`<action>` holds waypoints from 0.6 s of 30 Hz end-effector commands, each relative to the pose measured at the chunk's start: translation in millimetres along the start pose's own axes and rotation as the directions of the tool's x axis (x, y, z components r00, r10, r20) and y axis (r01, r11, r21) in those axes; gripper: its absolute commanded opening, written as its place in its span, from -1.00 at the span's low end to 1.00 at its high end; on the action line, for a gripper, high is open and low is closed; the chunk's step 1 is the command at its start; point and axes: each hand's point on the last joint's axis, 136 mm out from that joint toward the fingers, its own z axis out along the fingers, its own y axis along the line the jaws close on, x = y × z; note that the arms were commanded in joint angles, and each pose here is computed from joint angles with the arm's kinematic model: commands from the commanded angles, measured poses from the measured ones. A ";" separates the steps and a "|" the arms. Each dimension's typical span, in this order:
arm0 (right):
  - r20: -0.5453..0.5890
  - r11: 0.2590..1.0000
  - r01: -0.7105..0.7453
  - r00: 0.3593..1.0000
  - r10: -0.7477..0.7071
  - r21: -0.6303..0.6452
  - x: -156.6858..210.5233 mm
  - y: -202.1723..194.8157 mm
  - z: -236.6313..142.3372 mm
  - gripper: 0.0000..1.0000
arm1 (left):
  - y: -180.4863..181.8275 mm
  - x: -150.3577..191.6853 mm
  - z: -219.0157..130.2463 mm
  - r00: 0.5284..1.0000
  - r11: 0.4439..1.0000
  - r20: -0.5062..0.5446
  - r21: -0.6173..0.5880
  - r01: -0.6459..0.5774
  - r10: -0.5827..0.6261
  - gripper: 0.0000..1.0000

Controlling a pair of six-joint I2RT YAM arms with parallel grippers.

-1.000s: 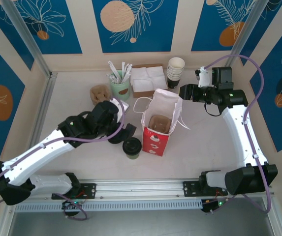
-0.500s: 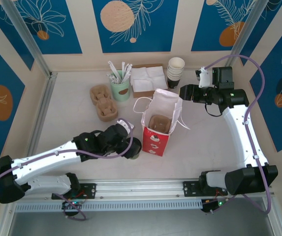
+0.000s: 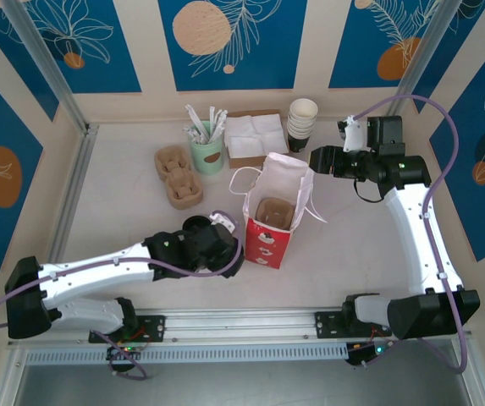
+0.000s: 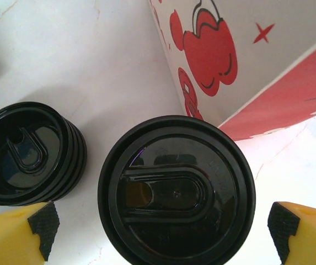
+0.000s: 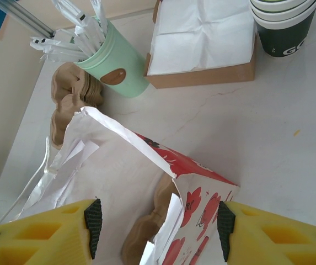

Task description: Pack the takeout coffee

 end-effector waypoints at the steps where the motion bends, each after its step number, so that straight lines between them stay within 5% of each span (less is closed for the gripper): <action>1: -0.012 1.000 0.011 1.000 -0.012 -0.007 7.1 2.8 -4.3 0.21 | 0.3 -8.3 -3.9 0.999 0.999 0.013 -0.025 0.031 -0.031 0.90; 18: -0.018 1.000 -0.001 1.000 0.001 -0.012 7.0 -1.2 -0.6 0.22 | -8.2 -1.0 7.1 0.998 0.998 -0.034 -0.010 0.057 -0.057 0.75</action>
